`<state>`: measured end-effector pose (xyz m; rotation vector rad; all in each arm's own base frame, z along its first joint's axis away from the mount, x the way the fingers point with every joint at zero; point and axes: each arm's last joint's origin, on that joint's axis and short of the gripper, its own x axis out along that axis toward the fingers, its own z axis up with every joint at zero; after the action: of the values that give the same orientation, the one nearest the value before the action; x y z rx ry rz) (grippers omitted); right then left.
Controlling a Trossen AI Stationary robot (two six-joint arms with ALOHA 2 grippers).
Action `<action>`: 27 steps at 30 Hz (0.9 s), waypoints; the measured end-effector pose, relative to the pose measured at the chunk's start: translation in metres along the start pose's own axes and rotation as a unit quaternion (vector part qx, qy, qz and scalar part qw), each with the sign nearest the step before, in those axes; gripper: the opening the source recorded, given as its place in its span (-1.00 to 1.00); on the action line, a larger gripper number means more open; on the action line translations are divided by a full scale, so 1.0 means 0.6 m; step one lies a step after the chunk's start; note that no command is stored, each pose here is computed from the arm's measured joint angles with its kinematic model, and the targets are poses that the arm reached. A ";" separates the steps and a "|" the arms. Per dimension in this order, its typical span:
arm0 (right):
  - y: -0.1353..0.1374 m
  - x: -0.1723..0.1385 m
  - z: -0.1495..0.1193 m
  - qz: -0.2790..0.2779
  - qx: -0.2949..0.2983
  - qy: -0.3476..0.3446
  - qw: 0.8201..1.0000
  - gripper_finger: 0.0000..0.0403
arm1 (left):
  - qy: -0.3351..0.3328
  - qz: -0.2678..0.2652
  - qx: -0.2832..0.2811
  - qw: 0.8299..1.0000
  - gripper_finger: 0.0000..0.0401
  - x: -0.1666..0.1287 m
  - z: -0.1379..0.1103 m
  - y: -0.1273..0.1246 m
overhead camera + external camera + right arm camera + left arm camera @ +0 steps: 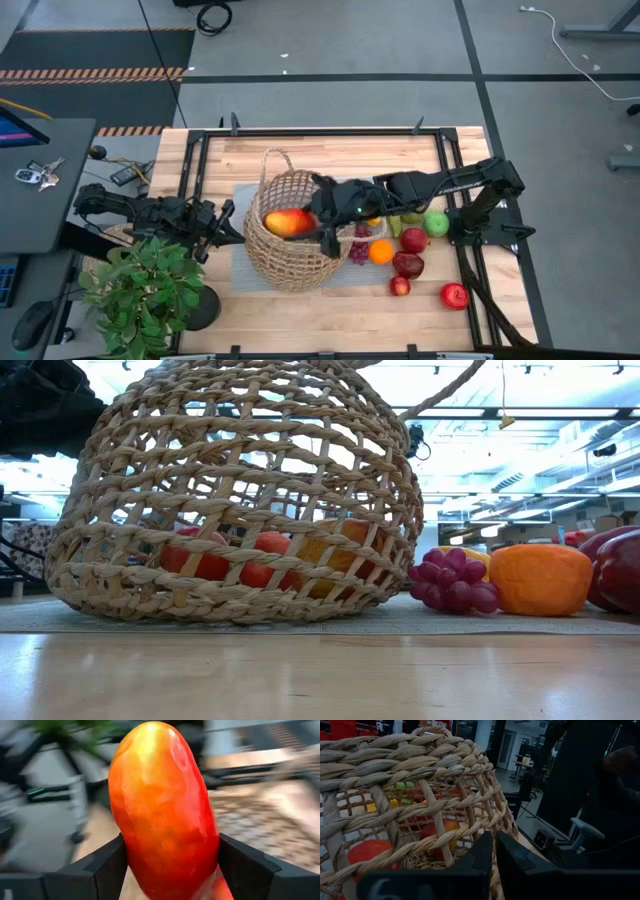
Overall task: Build produce basket
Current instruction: Put the orange mango into the basket
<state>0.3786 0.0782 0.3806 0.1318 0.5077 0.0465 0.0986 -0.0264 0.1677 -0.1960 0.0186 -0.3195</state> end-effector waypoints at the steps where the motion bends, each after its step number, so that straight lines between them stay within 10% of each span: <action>1: -0.001 0.000 0.000 0.036 -0.004 0.007 0.999 0.43 | 0.000 0.000 0.000 1.000 -0.86 0.000 0.000 0.000; 5: 0.002 0.000 0.008 0.122 -0.023 -0.002 0.992 0.44 | 0.000 0.000 0.000 1.000 -0.83 0.000 0.000 0.000; 14: 0.008 -0.001 0.016 0.130 -0.044 -0.035 0.990 0.44 | 0.000 0.000 0.000 1.000 -0.86 0.000 0.000 0.000; 27: -0.048 0.006 -0.010 -0.089 0.067 0.036 0.993 0.44 | 0.000 0.000 0.000 1.000 -0.84 0.000 0.000 0.000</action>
<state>0.3789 0.0509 0.3697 0.2155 0.5925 -0.1585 0.0986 -0.0264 0.1677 -0.1962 0.0187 -0.3195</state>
